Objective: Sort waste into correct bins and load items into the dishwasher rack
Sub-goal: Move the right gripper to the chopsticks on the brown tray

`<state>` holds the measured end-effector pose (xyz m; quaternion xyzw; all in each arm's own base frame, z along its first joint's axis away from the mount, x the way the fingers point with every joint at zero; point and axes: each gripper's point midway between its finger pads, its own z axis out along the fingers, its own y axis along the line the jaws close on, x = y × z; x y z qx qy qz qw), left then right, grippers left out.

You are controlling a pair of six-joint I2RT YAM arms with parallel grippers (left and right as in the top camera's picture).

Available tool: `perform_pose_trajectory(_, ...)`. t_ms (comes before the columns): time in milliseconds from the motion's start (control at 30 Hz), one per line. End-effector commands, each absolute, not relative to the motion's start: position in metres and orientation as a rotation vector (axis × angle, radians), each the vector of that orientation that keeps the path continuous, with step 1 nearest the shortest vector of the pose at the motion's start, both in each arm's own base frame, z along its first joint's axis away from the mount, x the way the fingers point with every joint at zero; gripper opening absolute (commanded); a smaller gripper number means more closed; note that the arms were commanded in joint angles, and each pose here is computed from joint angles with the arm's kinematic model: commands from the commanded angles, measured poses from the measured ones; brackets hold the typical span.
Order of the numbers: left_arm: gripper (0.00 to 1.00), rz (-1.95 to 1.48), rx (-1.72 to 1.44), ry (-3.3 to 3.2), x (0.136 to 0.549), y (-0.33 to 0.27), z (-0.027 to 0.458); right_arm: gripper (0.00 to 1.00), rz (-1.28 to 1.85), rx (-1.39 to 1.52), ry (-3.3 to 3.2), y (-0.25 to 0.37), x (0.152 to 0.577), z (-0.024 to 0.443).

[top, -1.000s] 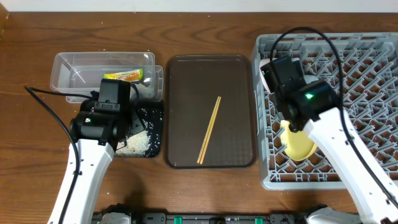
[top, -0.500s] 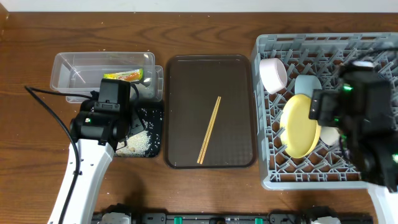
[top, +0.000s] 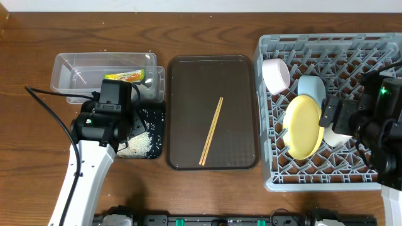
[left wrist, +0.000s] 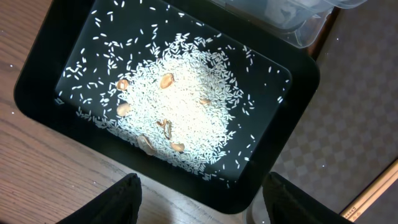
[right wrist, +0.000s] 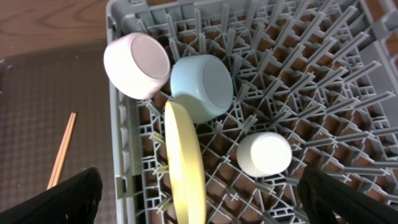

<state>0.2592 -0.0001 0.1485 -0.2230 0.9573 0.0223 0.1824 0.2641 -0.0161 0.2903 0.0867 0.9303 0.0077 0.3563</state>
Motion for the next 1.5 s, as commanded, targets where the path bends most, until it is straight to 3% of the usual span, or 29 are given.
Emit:
perform_pose_trajectory(0,0.66,0.087,-0.616,2.708,0.259,0.003,0.147,0.99,0.030,0.202,2.406,-0.016,0.265,0.291)
perform_pose_trajectory(300,0.65,0.087,-0.616,2.708,0.258,0.003,0.147,0.99,0.054,0.195,2.410,-0.013,0.268,0.290)
perform_pose_trajectory(667,0.65,0.094,-0.618,2.722,0.255,0.004,0.146,0.99,0.608,-0.167,2.336,0.095,0.285,0.305)
perform_pose_trajectory(900,0.65,0.102,-0.620,2.729,0.253,0.004,0.145,0.99,0.643,-0.447,2.446,0.179,0.286,0.266)
perform_pose_trajectory(1200,0.65,0.110,-0.621,2.728,0.253,0.005,0.145,0.99,0.517,-0.405,2.632,0.233,0.302,0.195)
perform_pose_trajectory(1467,0.65,0.110,-0.621,2.728,0.253,0.005,0.145,0.73,0.328,-0.250,2.814,0.248,0.309,0.120)
